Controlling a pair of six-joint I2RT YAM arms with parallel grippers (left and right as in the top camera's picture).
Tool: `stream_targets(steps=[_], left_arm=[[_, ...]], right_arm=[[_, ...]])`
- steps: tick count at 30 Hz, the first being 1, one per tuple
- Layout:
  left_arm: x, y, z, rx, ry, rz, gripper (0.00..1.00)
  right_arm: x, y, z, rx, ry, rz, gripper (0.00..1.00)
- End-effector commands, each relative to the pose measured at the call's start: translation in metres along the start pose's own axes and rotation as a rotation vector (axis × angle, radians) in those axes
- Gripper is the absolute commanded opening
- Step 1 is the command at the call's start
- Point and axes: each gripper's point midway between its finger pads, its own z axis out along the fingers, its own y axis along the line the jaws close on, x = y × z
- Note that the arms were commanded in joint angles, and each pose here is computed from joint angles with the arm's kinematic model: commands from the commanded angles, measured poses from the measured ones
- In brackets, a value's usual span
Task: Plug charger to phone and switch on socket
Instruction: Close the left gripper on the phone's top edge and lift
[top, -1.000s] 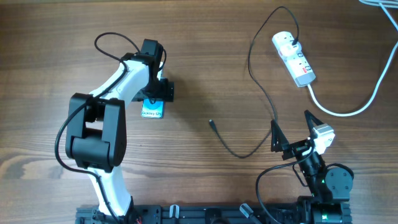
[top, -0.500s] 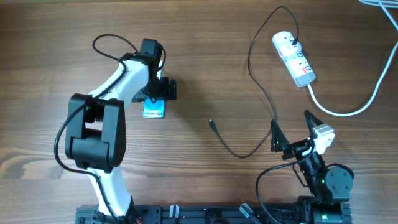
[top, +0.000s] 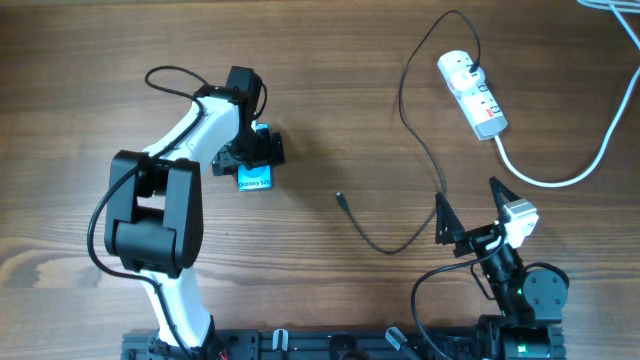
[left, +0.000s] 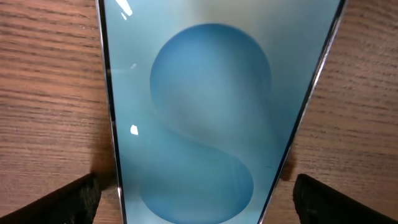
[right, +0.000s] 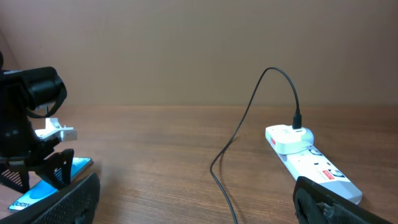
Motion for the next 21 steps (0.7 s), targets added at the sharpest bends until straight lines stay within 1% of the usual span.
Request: stream_targets(steps=[1,21], left_arm=[[0.008,-0.003,0.01,0.03,0.037,-0.024,1.0],[-0.024,-0.016,0.008,0.081,-0.094,-0.015,1.0]], right_arm=[[-0.001,0.001,0.0,-0.005,-0.007,0.003,1.0],[-0.001,0.001,0.0,-0.005,-0.007,0.004,1.0]])
